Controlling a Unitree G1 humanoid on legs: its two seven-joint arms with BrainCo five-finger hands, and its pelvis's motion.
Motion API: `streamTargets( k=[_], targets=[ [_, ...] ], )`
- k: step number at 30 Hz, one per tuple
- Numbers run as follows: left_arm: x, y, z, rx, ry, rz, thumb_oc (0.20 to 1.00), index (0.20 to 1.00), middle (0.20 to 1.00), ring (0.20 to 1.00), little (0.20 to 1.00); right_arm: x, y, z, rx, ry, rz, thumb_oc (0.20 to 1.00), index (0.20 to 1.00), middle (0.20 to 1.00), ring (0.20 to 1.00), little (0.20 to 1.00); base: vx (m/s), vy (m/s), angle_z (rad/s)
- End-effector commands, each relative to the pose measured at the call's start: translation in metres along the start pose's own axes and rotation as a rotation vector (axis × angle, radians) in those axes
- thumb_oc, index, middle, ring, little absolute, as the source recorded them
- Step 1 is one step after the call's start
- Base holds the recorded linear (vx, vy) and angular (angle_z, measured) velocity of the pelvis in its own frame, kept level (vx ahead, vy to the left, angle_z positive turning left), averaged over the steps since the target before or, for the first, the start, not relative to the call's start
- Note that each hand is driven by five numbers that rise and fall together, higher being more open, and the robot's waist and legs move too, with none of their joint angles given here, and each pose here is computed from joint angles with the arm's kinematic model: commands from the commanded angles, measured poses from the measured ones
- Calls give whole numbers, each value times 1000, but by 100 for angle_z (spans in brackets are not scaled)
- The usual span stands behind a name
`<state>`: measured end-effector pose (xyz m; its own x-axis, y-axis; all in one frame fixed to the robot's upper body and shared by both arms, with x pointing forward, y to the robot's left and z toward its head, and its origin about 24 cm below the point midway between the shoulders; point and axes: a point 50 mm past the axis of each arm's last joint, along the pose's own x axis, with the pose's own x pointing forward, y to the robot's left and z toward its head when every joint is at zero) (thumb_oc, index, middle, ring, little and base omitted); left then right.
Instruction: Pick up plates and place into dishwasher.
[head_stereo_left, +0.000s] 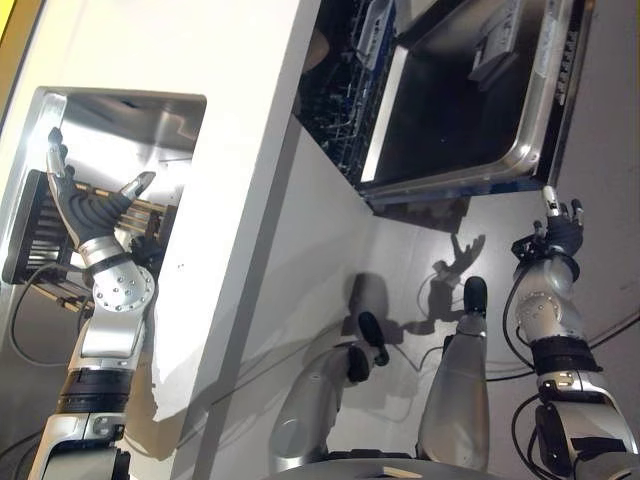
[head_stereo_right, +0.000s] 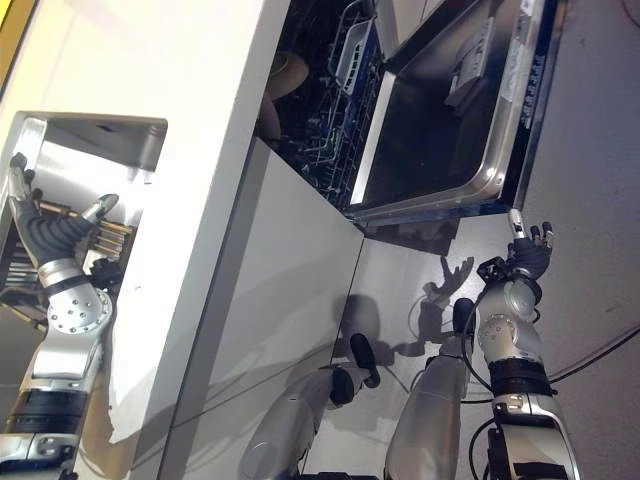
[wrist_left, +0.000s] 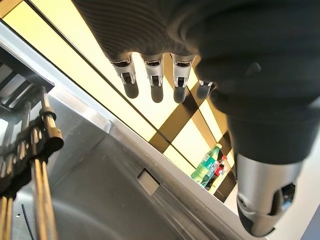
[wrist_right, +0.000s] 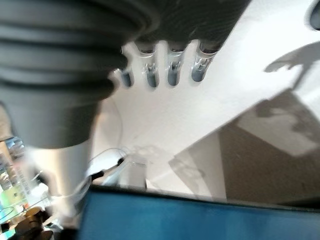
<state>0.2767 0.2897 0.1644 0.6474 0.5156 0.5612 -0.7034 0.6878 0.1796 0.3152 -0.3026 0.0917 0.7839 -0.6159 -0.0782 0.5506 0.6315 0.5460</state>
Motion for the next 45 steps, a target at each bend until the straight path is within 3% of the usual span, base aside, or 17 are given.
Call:
streamTargets(
  k=[1,9,11,17,24,30,45],
  targets=[
    [-20,-41,19,-147,-18,-94,1000,1000,1000,1000,1000,14,61,68,62,-208,243,1000,1000,1000,1000,1000,-11,-56,11],
    [-14,-41,27,-155,-42,-105,1000,1000,1000,1000,1000,15,105,97,50,-232,464,1000,1000,1000,1000,1000,-17,-41,8],
    [-14,-40,26,-158,-46,-110,1000,1000,1000,1000,1000,7,123,102,44,-243,593,1000,1000,1000,1000,1000,0,0,0],
    [-7,-36,28,-166,-45,-113,1000,1000,1000,1000,1000,-31,165,98,-56,-295,911,1000,1000,1000,1000,1000,-1,1,-1],
    [-1,-32,27,-159,-49,-107,1000,1000,1000,1000,1000,-70,194,95,-161,-352,1140,1000,1000,1000,1000,1000,0,0,0],
    [5,-29,27,-153,-44,-105,1000,1000,1000,1000,1000,-88,207,100,-170,-426,1191,1000,1000,1000,1000,1000,24,1,8],
    [15,-16,21,-96,-38,-101,1000,1000,1000,1000,1000,-96,196,97,-117,-486,1174,1000,1000,1000,1000,1000,52,-44,16]
  ],
)
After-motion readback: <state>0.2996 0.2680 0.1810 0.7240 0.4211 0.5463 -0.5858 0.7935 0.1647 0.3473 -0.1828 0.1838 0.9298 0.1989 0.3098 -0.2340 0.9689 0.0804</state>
